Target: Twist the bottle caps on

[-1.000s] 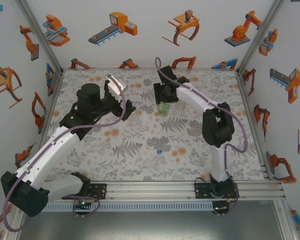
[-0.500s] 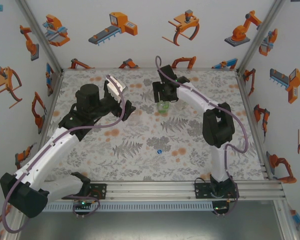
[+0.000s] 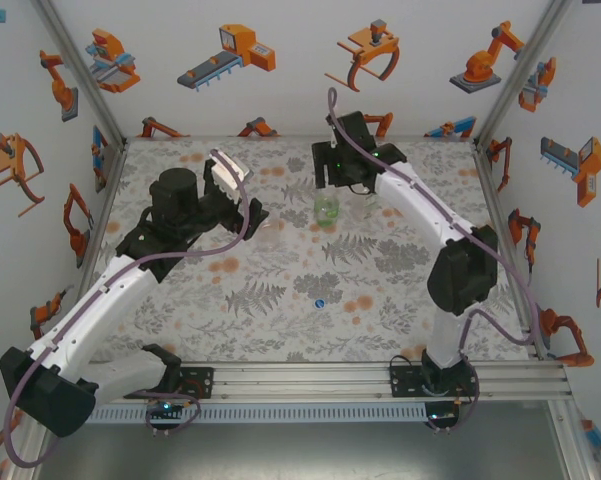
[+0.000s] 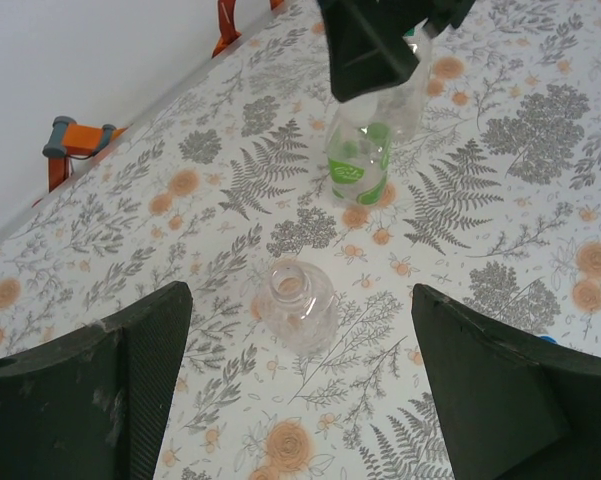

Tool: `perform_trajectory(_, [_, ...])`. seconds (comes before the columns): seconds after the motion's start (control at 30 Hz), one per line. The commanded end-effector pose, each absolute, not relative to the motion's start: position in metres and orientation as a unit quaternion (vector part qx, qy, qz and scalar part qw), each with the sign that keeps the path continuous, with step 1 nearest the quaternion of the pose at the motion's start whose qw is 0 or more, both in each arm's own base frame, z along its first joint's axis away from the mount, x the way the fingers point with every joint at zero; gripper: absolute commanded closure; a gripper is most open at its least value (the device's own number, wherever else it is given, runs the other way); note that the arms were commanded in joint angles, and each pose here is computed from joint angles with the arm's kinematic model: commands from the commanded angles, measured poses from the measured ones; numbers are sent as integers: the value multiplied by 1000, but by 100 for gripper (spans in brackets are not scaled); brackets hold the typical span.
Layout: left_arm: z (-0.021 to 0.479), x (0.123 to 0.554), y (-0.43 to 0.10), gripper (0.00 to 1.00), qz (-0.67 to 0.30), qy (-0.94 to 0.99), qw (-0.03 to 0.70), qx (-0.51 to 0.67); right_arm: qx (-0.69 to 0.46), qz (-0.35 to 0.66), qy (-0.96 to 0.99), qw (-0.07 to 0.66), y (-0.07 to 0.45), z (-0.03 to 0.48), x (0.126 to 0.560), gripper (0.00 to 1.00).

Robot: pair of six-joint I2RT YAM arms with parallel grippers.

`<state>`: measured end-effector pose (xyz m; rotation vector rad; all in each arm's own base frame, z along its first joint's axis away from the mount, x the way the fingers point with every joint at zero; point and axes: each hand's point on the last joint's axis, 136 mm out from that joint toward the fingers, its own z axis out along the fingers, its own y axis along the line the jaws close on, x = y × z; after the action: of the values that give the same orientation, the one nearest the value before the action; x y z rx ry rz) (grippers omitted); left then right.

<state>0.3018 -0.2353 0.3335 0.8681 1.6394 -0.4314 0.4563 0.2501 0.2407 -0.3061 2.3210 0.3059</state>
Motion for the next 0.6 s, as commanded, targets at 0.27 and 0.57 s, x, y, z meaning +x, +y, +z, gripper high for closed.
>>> perform_trajectory(0.27, [341, 311, -223, 16, -173, 707, 593, 344, -201, 197, 870, 404, 292, 262, 400, 32])
perform_trajectory(0.57, [351, 325, -198, 16, -178, 714, 609, 297, -311, 219, 807, 451, 351, 250, 359, 28])
